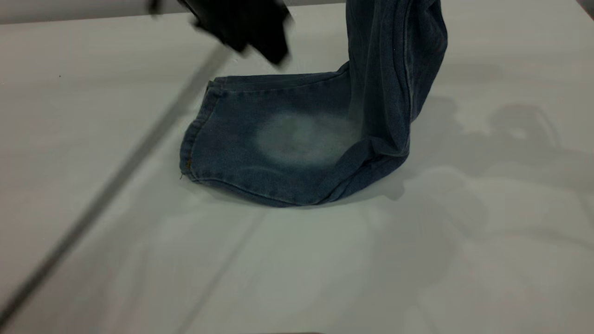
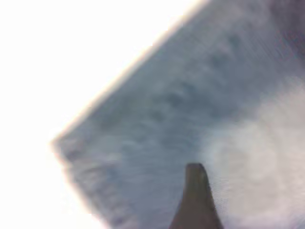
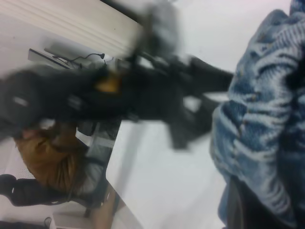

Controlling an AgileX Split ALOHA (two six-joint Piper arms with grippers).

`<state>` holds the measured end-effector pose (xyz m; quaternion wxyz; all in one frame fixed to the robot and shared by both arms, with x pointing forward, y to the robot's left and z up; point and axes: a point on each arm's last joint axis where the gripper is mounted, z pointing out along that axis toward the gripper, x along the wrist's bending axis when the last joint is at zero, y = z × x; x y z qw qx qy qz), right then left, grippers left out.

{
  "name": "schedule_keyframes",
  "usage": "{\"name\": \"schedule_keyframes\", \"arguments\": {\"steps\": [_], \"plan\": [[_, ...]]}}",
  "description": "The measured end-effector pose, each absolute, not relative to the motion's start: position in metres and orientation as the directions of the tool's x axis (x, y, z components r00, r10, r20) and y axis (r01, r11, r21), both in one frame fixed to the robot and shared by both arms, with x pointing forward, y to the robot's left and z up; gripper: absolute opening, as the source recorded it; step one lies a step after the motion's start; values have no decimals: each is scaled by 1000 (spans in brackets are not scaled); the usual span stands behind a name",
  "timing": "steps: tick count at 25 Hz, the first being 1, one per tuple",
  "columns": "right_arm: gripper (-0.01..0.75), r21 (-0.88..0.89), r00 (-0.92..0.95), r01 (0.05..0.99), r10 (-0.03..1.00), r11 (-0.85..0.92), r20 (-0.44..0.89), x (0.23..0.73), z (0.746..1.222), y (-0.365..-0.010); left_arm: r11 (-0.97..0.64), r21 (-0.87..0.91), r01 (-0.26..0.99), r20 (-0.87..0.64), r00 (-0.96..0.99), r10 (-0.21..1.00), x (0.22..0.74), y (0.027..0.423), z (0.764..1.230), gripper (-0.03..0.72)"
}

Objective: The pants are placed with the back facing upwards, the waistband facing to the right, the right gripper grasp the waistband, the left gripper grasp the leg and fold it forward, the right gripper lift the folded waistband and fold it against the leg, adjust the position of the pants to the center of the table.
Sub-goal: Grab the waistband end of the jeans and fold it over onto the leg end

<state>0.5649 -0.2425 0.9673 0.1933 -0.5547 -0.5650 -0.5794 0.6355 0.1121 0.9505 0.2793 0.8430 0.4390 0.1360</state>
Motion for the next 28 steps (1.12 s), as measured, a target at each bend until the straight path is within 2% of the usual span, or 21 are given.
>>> {"name": "schedule_keyframes", "arguments": {"steps": [3,6,12,16,24,26,28], "plan": [[69,446,-309,856,432,-260,847,565,964,-230,-397,661,636,0,529,848,635,143,1002,496],[69,460,-308,860,493,-223,814,564,958,-203,-354,731,583,21,500,866,625,164,1052,496],[69,583,-383,807,667,-95,639,564,949,-148,-310,831,461,49,494,868,590,177,1124,496],[69,601,-407,799,709,-29,576,569,938,-117,-284,843,458,17,504,864,575,179,1141,496],[85,585,-486,806,661,86,572,578,903,-57,-287,805,520,-38,528,849,568,177,1136,496],[120,580,-482,809,669,91,567,585,892,-53,-287,791,540,-60,535,843,566,176,1135,496],[188,566,-461,820,684,84,566,591,882,-51,-295,776,558,-71,542,837,564,175,1133,496]]}}
